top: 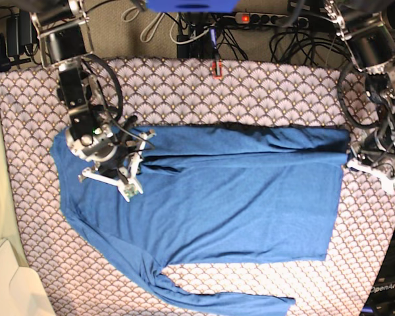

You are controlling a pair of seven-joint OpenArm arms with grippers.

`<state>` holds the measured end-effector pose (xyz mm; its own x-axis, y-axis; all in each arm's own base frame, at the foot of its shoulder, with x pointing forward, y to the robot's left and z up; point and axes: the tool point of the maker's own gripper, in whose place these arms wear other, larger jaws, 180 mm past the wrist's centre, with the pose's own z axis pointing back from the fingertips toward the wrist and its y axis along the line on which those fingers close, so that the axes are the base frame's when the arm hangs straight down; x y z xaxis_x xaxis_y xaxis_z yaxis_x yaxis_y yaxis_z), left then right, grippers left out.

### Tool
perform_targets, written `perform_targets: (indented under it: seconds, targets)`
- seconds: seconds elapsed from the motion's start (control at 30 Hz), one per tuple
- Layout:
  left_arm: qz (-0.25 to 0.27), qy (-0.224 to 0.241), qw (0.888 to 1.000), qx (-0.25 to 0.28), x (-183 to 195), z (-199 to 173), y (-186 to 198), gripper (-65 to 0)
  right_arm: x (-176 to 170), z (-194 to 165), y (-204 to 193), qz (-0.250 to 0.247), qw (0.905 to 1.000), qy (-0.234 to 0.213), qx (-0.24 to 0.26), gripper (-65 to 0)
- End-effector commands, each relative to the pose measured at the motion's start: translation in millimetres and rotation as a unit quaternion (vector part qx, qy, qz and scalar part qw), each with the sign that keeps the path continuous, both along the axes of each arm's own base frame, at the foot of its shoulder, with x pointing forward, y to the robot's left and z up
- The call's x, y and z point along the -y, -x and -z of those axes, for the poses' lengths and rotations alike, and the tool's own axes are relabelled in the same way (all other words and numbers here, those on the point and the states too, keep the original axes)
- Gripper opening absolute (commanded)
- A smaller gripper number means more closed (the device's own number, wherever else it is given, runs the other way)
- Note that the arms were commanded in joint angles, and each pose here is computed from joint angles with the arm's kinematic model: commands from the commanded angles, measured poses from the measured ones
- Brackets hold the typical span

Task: Fold the T-shirt properly
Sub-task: 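Drag the held shoulder edge toward the robot with both grippers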

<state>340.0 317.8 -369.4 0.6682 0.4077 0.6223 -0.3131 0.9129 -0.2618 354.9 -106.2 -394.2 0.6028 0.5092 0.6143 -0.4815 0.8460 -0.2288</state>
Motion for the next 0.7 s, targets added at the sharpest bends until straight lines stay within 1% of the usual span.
perform_targets:
  seconds: [0.0,0.1,0.17,0.23,0.3,0.33,0.43,0.53,0.67]
  targets:
    - [-0.001,-0.012,0.999,0.030,-7.7,-20.8,-12.3,-54.9,1.0,-18.4,-13.5,-0.001,0.9995,-0.004,0.031,-43.4]
    - [0.024,-0.019,0.999,0.024,5.0,-18.8,-15.7,-38.3,2.0,-18.4,-13.2,0.000,0.9995,-0.003,0.031,-37.3]
    - [0.038,-0.028,0.999,0.020,7.0,-19.4,-17.0,-29.9,6.8,-17.8,-12.4,0.001,0.9995,0.002,0.030,-35.7]
    - [0.044,-0.030,0.998,0.018,9.5,-18.9,-17.7,-23.4,7.0,-19.8,-12.2,0.001,0.9994,0.002,0.033,-35.4]
    - [0.044,-0.030,0.998,0.020,9.1,-20.3,-18.4,-18.6,4.8,-25.8,-13.0,-0.002,0.9991,0.000,0.042,-35.4]
    - [0.044,-0.030,0.998,0.020,9.3,-20.4,-18.5,-17.4,4.4,-27.7,-12.2,-0.003,0.9990,0.000,0.045,-35.4]
    - [0.048,-0.034,0.998,0.026,11.3,-24.5,-17.6,-17.1,6.5,-33.9,-4.4,-0.009,0.9985,0.004,0.054,-35.4]
    - [0.049,-0.034,0.998,0.012,12.4,-14.2,-6.0,-16.8,9.3,-39.4,3.2,-0.003,0.9981,-0.001,0.062,-35.4]
    - [0.042,-0.034,0.998,0.016,12.7,-2.3,2.5,-16.8,12.3,-38.2,9.3,0.005,0.9981,-0.005,0.060,-35.4]
